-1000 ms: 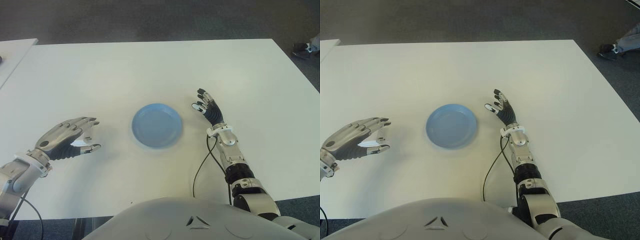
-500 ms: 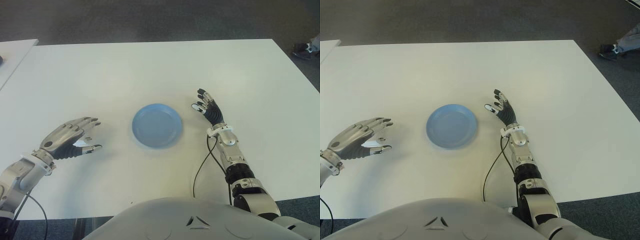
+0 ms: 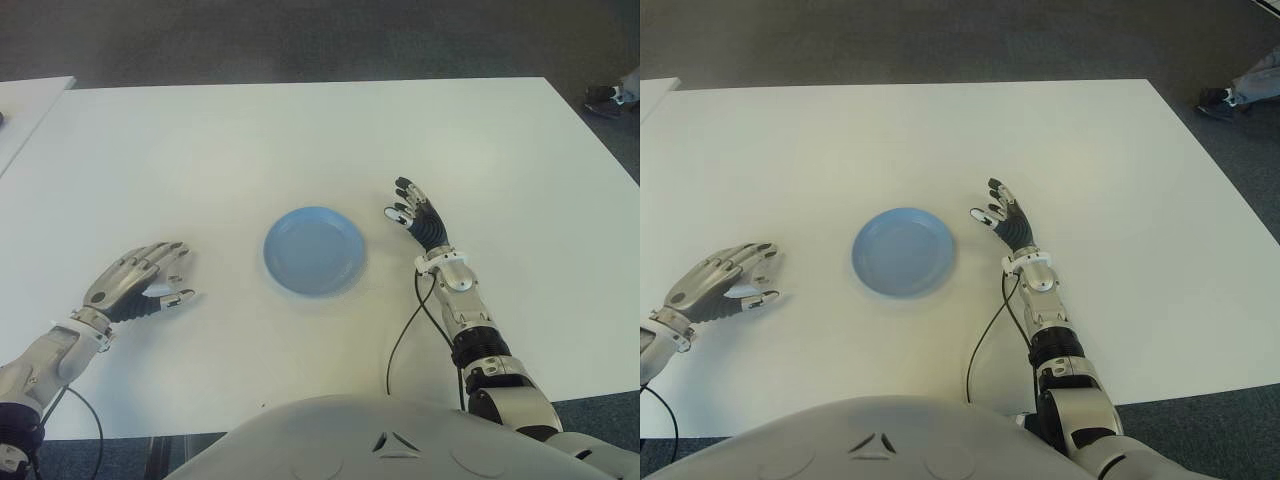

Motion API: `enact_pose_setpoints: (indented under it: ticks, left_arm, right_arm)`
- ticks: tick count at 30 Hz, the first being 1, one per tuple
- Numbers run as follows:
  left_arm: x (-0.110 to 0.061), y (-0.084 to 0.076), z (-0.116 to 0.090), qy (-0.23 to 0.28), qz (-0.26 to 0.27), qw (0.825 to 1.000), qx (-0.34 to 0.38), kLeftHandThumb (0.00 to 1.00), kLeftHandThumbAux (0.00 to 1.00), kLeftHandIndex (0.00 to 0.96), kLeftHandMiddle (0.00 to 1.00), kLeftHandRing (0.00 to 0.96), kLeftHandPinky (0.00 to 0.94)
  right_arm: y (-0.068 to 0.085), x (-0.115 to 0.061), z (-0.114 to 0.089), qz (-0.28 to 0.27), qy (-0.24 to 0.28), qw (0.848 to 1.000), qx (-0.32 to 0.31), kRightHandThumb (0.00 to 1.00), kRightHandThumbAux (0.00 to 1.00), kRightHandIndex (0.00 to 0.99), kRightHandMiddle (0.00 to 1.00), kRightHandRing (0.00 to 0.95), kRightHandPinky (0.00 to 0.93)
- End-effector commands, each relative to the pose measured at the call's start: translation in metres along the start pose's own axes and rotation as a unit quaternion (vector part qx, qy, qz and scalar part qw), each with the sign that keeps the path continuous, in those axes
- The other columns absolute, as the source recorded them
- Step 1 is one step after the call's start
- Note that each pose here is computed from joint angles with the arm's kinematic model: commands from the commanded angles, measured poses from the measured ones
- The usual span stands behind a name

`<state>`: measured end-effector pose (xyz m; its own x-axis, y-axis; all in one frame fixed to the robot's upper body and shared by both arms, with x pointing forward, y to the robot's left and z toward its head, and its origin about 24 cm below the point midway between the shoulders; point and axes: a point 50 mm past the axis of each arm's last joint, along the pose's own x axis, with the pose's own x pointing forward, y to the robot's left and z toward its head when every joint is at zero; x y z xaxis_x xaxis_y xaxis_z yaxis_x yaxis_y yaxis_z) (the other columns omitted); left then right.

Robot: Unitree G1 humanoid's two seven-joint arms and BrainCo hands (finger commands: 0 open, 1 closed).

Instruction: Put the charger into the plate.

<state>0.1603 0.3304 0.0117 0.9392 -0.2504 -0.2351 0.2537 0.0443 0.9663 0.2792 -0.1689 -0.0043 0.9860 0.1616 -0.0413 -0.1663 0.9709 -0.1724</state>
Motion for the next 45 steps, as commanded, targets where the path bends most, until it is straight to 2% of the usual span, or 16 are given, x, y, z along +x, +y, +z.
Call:
enact_pose_setpoints:
  ticks: [1,10,16,20,26,29,31,38,45]
  left_arm:
    - [0.000,-0.004,0.000,-0.002,-0.001,1.000,-0.004,0.408,0.100,0.000,0.000,0.000,0.000]
    - [0.002,-0.005,0.001,0.003,0.008,1.000,-0.025,0.393,0.106,0.000,0.000,0.000,0.000]
    - [0.004,0.003,-0.006,0.018,0.022,0.999,-0.030,0.407,0.116,0.000,0.000,0.000,0.000]
    - [-0.009,0.026,-0.026,0.048,0.043,0.997,-0.038,0.414,0.127,0.000,0.000,0.000,0.005]
    - [-0.028,0.045,-0.039,0.063,0.053,0.995,-0.048,0.451,0.150,0.000,0.000,0.000,0.023]
    - [-0.049,0.080,-0.037,0.047,0.069,0.996,-0.034,0.485,0.172,0.000,0.000,0.000,0.029]
    - [-0.055,0.090,-0.034,0.042,0.072,0.996,-0.027,0.502,0.184,0.000,0.000,0.000,0.035]
    - [-0.058,0.098,-0.025,0.051,0.057,0.997,-0.004,0.543,0.212,0.000,0.000,0.000,0.061]
    - [-0.058,0.094,-0.025,0.063,0.007,0.997,0.037,0.554,0.187,0.000,0.000,0.000,0.013]
  right_arm:
    - [-0.004,-0.009,-0.015,0.000,0.037,0.999,0.001,0.068,0.551,0.000,0.020,0.041,0.099]
    - [-0.006,-0.009,-0.016,-0.001,0.036,0.999,-0.001,0.069,0.549,0.000,0.022,0.044,0.109]
    - [-0.006,-0.009,-0.016,-0.003,0.037,0.999,-0.005,0.064,0.550,0.000,0.024,0.046,0.109]
    - [-0.006,-0.011,-0.017,-0.003,0.035,0.999,-0.002,0.068,0.555,0.000,0.025,0.047,0.110]
    - [-0.006,-0.012,-0.017,-0.004,0.034,0.999,0.000,0.073,0.558,0.000,0.027,0.051,0.114]
    - [-0.007,-0.013,-0.018,-0.003,0.036,0.999,-0.001,0.072,0.554,0.000,0.028,0.051,0.112]
    - [-0.007,-0.013,-0.018,-0.003,0.037,0.999,-0.002,0.070,0.551,0.000,0.028,0.051,0.110]
    - [-0.009,-0.014,-0.018,-0.004,0.036,0.999,-0.009,0.068,0.554,0.000,0.030,0.052,0.114]
    - [-0.010,-0.014,-0.019,-0.005,0.038,0.999,-0.012,0.064,0.560,0.000,0.040,0.066,0.128]
